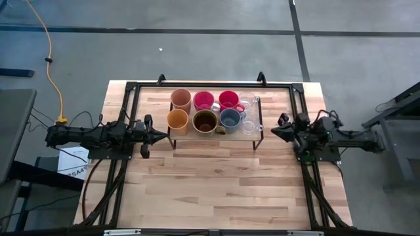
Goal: Stack small to large cups/mugs on shelf
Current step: Return to Home Position
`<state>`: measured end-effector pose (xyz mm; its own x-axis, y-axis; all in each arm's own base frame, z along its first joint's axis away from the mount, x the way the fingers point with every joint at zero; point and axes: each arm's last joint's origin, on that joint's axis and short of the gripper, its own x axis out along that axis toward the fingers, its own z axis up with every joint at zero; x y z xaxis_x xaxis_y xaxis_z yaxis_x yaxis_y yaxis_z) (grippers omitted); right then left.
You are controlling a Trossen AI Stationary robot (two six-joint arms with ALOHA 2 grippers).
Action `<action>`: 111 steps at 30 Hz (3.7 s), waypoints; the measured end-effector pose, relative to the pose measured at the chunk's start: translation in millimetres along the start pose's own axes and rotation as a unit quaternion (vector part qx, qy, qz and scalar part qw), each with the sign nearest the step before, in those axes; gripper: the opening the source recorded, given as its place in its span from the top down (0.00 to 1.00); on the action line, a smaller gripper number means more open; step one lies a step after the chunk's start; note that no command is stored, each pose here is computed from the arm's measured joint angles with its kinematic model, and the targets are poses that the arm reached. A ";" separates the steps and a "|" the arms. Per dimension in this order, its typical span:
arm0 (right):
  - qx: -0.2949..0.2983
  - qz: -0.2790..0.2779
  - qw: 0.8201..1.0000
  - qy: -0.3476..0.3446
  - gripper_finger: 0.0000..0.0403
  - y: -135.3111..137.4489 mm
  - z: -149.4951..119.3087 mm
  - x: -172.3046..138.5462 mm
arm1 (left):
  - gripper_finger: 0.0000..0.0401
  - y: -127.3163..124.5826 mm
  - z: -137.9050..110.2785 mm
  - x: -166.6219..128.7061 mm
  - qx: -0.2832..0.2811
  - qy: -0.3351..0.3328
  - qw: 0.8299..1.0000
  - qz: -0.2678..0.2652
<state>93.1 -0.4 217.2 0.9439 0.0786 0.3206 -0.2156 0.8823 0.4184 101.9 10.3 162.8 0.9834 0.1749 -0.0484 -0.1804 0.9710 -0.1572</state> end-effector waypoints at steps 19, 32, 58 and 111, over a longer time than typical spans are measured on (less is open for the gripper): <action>-0.048 -0.162 0.980 0.101 1.00 -27.8 -40.5 -11.1 | 1.00 0.0 0.0 0.0 0.000 0.000 1.000 0.000; -0.173 -0.154 0.963 0.136 1.00 -29.3 -42.7 -9.2 | 1.00 0.0 0.0 0.1 0.000 0.001 1.000 0.000; -0.151 -0.158 0.966 0.135 1.00 -29.7 -43.4 -9.4 | 1.00 0.0 0.1 0.1 0.000 0.001 1.000 0.000; -0.151 -0.158 0.966 0.135 1.00 -29.9 -43.7 -9.4 | 1.00 0.0 0.1 0.1 0.000 0.001 1.000 0.000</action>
<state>101.5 -7.2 164.6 0.9902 -0.1354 -0.0342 0.1393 0.9741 0.1780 102.0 10.3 162.9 0.9834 0.1748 -0.0495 -0.1805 0.9710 -0.1570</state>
